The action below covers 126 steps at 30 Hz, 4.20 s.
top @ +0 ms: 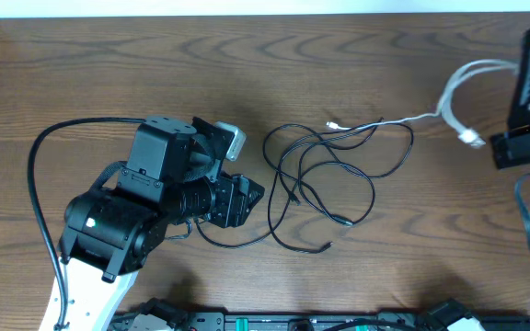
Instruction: Untangle cables
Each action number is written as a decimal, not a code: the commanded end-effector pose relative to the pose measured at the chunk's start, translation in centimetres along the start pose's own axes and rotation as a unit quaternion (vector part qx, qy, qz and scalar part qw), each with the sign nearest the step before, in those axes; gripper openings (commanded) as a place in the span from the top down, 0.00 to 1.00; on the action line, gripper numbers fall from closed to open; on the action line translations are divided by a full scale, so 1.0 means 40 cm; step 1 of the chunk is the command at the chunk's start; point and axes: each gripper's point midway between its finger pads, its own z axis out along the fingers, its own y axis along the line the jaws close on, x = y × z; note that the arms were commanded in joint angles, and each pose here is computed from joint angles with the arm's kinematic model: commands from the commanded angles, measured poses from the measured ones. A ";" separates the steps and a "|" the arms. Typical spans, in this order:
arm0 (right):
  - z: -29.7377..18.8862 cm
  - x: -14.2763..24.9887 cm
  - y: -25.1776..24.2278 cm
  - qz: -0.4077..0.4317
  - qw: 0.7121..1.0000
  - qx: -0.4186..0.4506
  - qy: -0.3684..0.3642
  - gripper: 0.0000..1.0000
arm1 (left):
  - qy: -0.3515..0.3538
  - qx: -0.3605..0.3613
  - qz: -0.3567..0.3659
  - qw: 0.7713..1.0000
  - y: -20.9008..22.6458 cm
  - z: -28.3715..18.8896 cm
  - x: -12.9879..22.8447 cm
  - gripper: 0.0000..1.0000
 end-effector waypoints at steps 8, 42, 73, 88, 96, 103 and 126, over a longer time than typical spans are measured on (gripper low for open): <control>-0.137 -0.263 0.021 -0.027 0.992 -0.009 -0.126 0.99 | -0.017 -0.017 0.009 1.000 0.008 -0.014 -0.020 0.34; 0.161 0.161 -0.622 -0.163 0.895 0.370 0.187 0.99 | -0.016 -0.017 0.008 1.000 0.009 -0.011 -0.021 0.34; -0.203 0.329 -1.371 0.227 0.815 0.496 0.195 0.99 | 0.022 -0.017 -0.009 1.000 0.013 -0.007 0.025 0.34; -0.371 0.491 -1.486 0.370 0.744 0.512 0.216 0.51 | 0.051 -0.022 -0.031 0.998 0.029 0.034 0.025 0.34; -0.296 0.559 -1.427 0.385 0.737 0.490 0.263 0.33 | 0.052 -0.023 -0.032 0.998 0.030 0.036 0.024 0.34; -0.126 0.713 -1.250 0.328 0.754 0.385 0.418 0.22 | 0.049 -0.022 -0.031 0.998 0.030 0.036 0.020 0.34; 0.082 1.138 -0.569 -0.219 0.605 0.021 0.765 0.01 | -0.122 -0.115 -0.069 0.983 0.085 -0.103 -0.108 0.30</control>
